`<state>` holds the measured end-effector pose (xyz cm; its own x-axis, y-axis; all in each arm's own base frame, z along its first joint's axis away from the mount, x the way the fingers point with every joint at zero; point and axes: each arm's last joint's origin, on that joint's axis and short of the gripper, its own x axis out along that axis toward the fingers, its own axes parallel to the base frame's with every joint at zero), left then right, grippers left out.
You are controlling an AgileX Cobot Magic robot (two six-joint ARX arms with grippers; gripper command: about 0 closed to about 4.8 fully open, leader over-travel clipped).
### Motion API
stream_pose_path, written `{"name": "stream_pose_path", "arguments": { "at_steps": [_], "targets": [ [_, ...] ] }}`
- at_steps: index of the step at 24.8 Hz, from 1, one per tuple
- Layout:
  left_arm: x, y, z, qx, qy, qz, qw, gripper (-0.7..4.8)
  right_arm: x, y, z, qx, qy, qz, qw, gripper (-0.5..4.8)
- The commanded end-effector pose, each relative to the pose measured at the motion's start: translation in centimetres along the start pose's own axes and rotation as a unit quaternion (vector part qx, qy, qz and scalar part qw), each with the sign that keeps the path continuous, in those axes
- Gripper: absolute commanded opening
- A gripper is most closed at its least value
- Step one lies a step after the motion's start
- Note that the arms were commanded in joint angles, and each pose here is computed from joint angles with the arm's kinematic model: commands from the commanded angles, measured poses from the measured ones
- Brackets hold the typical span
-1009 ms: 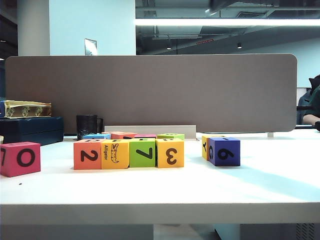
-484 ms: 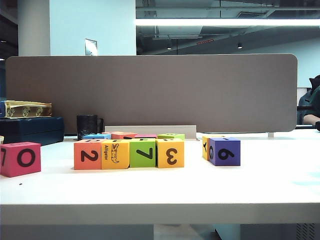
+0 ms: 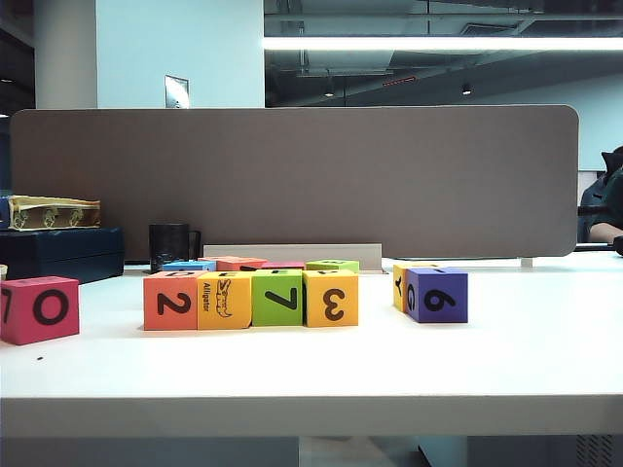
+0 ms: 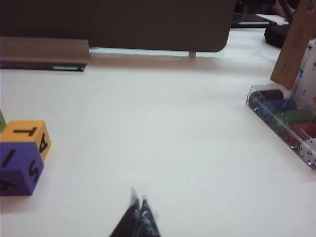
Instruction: Select the appropriate blocks from the scattered letter blocks on the table and arrange them in a row to spell out "DEEP".
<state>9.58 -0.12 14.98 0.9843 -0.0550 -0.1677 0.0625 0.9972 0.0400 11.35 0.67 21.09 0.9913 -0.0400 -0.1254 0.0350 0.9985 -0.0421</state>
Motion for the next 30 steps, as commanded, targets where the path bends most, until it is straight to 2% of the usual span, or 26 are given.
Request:
{"name": "stream_pose_path", "arguments": {
  "at_steps": [1, 7, 12, 15, 18, 30],
  "targets": [
    [0.0, 0.0, 0.0, -0.002, 0.002, -0.001, 1.0, 0.21, -1.1, -0.1, -0.8, 0.009, -0.046, 0.0, 0.999, -0.01],
    [0.0, 0.0, 0.0, -0.002, 0.002, -0.001, 1.0, 0.21, -1.8, -0.4, -2.5, 0.016, -0.075, -0.013, 0.997, -0.01],
    [0.0, 0.0, 0.0, -0.002, 0.002, -0.002, 1.0, 0.21, -1.5, -0.4, -4.0, 0.024, -0.049, -0.013, 0.998, -0.01],
    [0.0, 0.0, 0.0, -0.002, 0.002, -0.002, 1.0, 0.21, -1.0, -0.1, -5.6, 0.021, -0.024, 0.014, 0.999, -0.01],
    [0.0, 0.0, 0.0, -0.002, 0.002, -0.002, 1.0, 0.21, -0.9, 0.0, -6.6, 0.018, 0.027, 0.022, 0.999, -0.01],
    [0.0, 0.0, 0.0, -0.001, 0.001, -0.002, 1.0, 0.21, -0.9, -0.2, -6.6, 0.021, 0.026, 0.021, 0.999, -0.01]
  ]
}}
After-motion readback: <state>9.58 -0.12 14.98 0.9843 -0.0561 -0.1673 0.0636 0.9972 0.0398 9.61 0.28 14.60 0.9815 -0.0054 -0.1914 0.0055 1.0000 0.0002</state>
